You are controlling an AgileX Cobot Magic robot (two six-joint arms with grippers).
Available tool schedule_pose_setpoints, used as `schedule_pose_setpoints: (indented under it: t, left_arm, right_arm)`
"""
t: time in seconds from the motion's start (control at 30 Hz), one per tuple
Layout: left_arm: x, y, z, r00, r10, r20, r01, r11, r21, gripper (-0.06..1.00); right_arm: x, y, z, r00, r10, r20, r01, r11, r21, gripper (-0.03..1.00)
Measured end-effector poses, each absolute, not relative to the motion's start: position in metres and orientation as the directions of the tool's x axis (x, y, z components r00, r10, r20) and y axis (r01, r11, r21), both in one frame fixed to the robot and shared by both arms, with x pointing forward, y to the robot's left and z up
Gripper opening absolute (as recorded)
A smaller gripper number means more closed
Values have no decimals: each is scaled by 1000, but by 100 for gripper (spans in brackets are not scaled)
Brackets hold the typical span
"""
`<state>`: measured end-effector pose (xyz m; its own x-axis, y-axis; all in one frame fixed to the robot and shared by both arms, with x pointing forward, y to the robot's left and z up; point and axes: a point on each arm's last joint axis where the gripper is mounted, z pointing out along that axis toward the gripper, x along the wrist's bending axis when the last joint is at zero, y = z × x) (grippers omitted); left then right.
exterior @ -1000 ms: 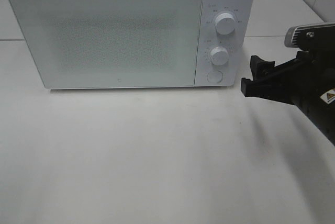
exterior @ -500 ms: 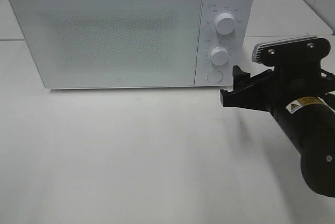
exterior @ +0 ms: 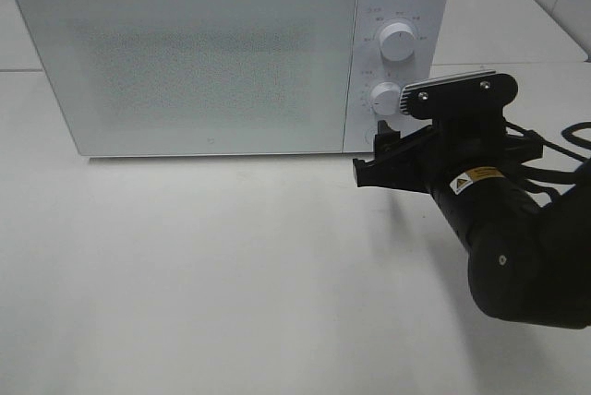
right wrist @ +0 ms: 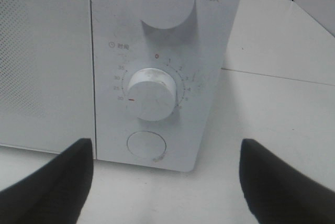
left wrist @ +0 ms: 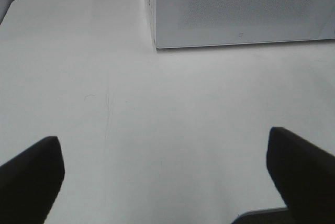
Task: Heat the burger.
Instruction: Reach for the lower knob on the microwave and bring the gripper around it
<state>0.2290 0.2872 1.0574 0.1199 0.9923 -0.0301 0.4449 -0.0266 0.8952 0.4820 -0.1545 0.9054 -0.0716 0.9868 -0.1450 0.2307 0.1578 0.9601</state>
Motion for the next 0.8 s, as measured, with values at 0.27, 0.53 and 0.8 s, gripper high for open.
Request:
schedule_pose_setpoints:
  t: [0.27, 0.53, 0.8]
  left_arm:
    - [229, 287, 1057, 120, 992, -30, 445, -27, 895, 99]
    - [229, 287, 1057, 120, 992, -30, 445, -27, 895, 99]
    - [229, 287, 1057, 120, 992, -30, 445, -27, 895, 99]
  right_arm:
    - [496, -140, 903, -77, 989, -123, 211, 137, 968, 75]
    - [513, -133, 900, -55, 995, -87, 197, 96, 976, 75]
    - [533, -131, 894, -17, 998, -61, 187, 63, 980, 75]
